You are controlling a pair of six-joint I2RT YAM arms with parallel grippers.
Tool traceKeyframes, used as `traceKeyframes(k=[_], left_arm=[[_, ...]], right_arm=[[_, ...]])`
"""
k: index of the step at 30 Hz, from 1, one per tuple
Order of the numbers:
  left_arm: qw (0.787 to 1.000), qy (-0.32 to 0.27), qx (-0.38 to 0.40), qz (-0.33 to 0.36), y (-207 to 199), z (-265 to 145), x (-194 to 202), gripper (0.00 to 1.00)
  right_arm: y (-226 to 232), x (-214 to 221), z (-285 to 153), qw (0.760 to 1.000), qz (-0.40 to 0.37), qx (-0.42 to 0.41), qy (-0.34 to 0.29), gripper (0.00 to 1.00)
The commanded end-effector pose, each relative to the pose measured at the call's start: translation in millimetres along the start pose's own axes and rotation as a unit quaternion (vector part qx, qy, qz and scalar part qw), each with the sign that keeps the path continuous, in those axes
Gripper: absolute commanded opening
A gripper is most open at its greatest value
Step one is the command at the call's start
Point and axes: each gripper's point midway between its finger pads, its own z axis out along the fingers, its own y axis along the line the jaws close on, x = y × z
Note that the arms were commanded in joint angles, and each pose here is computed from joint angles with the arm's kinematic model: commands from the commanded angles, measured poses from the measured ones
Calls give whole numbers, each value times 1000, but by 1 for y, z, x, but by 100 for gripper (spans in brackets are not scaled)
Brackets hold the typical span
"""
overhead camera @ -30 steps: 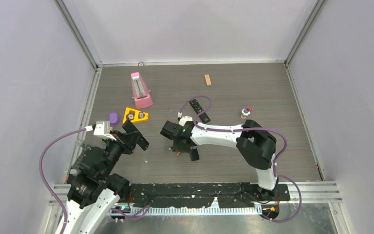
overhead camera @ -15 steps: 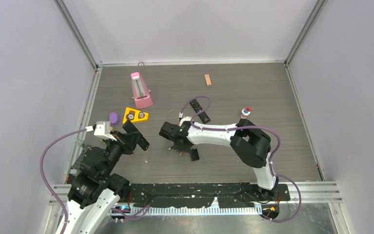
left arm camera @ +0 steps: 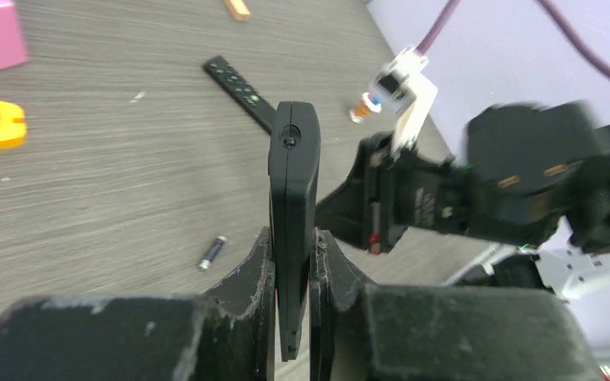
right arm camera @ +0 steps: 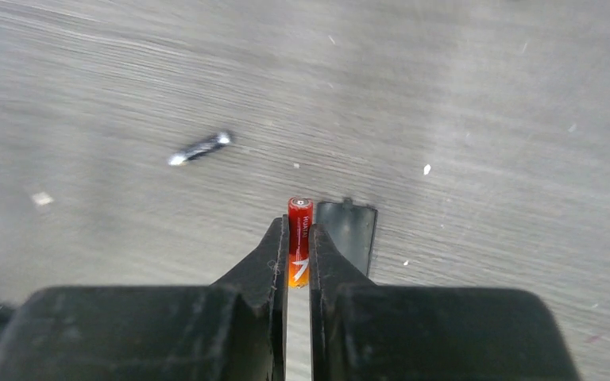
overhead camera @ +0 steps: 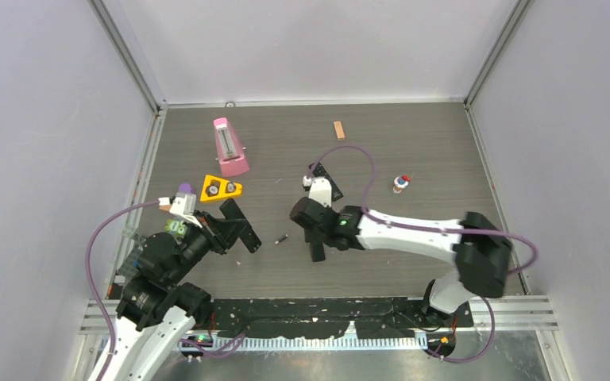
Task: Load the batteries into the remote control
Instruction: Pick up the battery from the center of the board, then load the battery into the remote control.
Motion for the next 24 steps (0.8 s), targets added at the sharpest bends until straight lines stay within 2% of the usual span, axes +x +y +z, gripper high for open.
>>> traceKeyframes(k=[1, 3, 4, 7, 10, 13, 17, 24], left_arm=[[995, 3, 101, -17, -42, 0, -9, 0], [993, 9, 113, -37, -48, 2, -8, 0], [992, 12, 117, -49, -50, 3, -7, 0], [986, 22, 134, -95, -58, 8, -7, 0], [974, 39, 164, -152, -71, 14, -5, 0], [957, 52, 205, -197, -85, 14, -4, 0], [946, 48, 220, -232, -89, 14, -6, 0], [937, 45, 230, -260, -90, 9, -5, 0]], right_arm=[[19, -66, -70, 982, -56, -111, -139, 5], [28, -79, -97, 967, -58, -170, -178, 5], [32, -73, -103, 961, -77, -198, -177, 5], [48, -90, -160, 919, -79, -299, -246, 5], [64, -96, -207, 884, -101, -353, -291, 5], [80, -102, -238, 863, -125, -378, -312, 5], [97, -94, -255, 850, -151, -395, -316, 5], [118, -76, -248, 849, -185, -391, -303, 6]])
